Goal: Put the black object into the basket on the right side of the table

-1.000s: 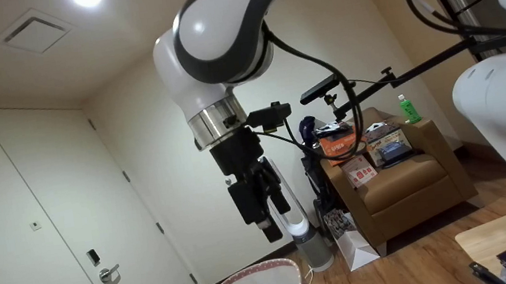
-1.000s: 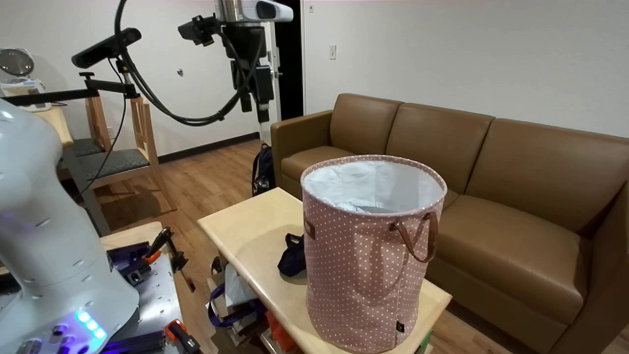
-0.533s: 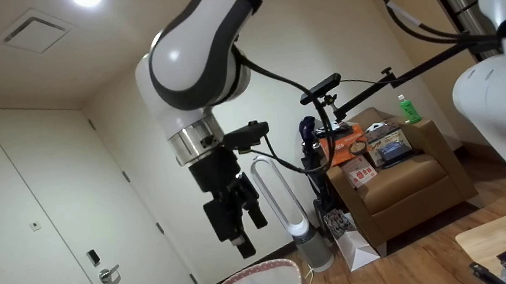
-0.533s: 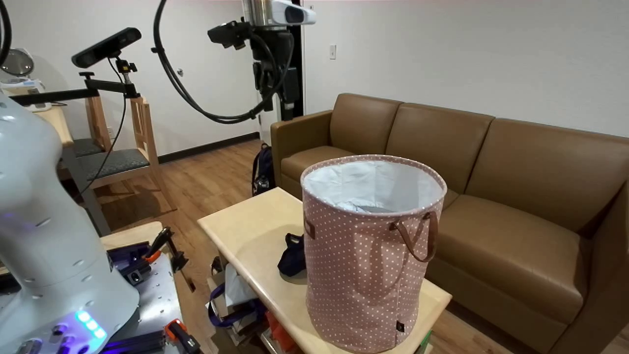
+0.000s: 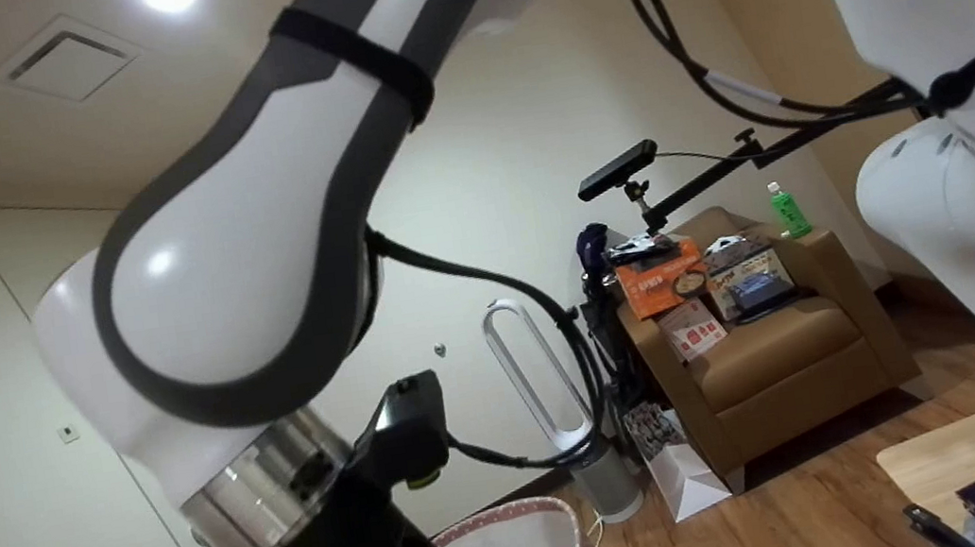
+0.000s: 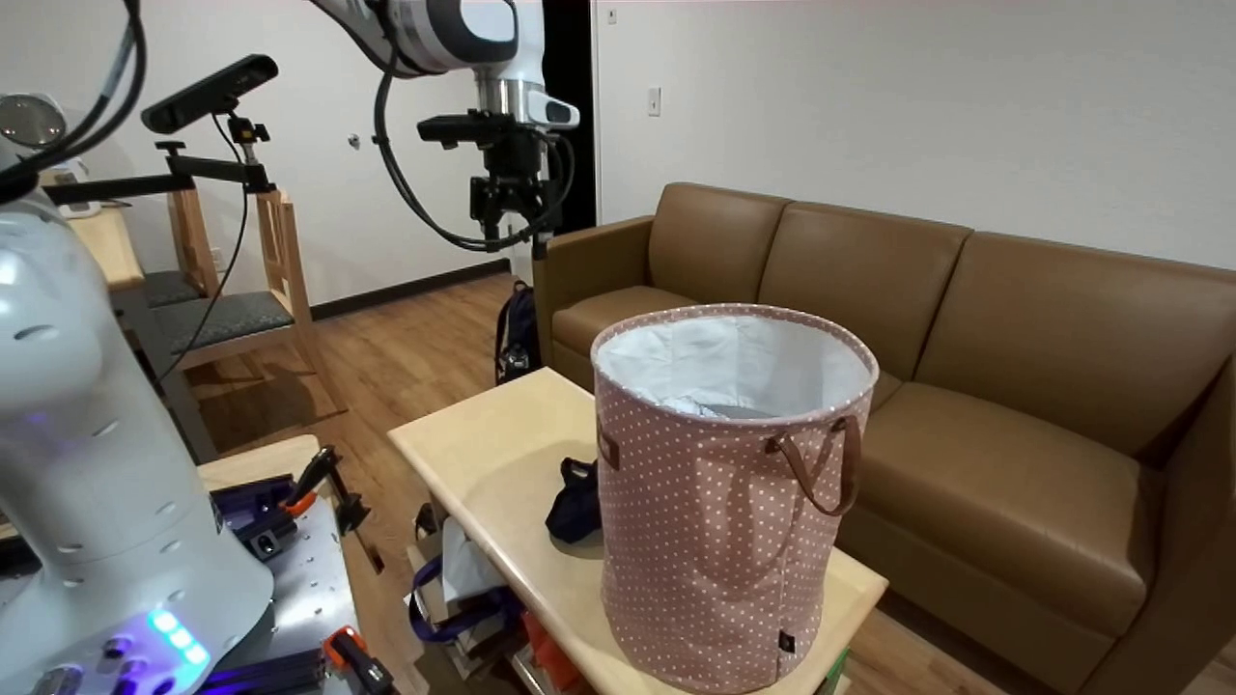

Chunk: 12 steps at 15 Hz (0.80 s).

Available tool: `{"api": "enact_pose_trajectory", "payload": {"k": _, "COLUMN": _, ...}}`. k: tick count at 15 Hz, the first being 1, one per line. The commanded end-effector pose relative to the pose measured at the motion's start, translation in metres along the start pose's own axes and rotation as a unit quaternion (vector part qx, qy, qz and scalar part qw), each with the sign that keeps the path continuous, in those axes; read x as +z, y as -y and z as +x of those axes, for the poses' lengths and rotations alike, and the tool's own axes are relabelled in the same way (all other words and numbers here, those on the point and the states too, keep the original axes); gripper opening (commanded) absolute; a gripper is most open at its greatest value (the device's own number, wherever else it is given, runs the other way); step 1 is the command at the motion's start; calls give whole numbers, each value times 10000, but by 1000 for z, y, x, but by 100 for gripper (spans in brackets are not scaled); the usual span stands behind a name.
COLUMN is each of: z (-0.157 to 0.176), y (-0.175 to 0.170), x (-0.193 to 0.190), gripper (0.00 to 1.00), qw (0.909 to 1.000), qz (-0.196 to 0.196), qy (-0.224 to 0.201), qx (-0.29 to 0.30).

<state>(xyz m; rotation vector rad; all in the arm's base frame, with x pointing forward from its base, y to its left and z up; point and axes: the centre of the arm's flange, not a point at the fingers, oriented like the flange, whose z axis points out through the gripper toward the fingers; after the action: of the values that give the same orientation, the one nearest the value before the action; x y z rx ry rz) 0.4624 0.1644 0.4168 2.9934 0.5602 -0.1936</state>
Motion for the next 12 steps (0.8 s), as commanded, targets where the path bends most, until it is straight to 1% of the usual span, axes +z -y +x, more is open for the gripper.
{"api": "enact_pose_trajectory", "payload": {"k": 1, "z": 7, "y": 3, "x": 3, "gripper": 100, "qw": 9999, "qz": -50, "qy": 49, "qx": -75}}
{"api": "enact_pose_trajectory", "payload": {"k": 4, "z": 16, "y": 2, "x": 9, "gripper": 100, "qw": 9998, "qz": -74, "qy": 106, "qx": -121}}
{"api": "enact_pose_trajectory", "payload": {"k": 5, "z": 23, "y": 6, "x": 17, "gripper": 100, "qw": 9997, "qz": -89, "qy": 200, "qx": -119}}
{"api": "enact_pose_trajectory", "payload": {"k": 6, "z": 31, "y": 10, "x": 30, "gripper": 100, "qw": 9992, "qz": -124, "qy": 384, "qx": -44}}
{"api": "enact_pose_trajectory", "payload": {"k": 9, "z": 44, "y": 16, "x": 76, "gripper": 100, "qw": 9976, "qz": 38, "qy": 693, "qx": -41}}
{"api": "enact_pose_trajectory", "payload": {"k": 11, "z": 52, "y": 17, "x": 109, "gripper": 100, "qw": 9976, "qz": 37, "qy": 685, "qx": 70}}
{"api": "enact_pose_trajectory", "payload": {"k": 12, "z": 59, "y": 17, "x": 128, "gripper": 100, "qw": 9981, "qz": -101, "qy": 607, "qx": -19}}
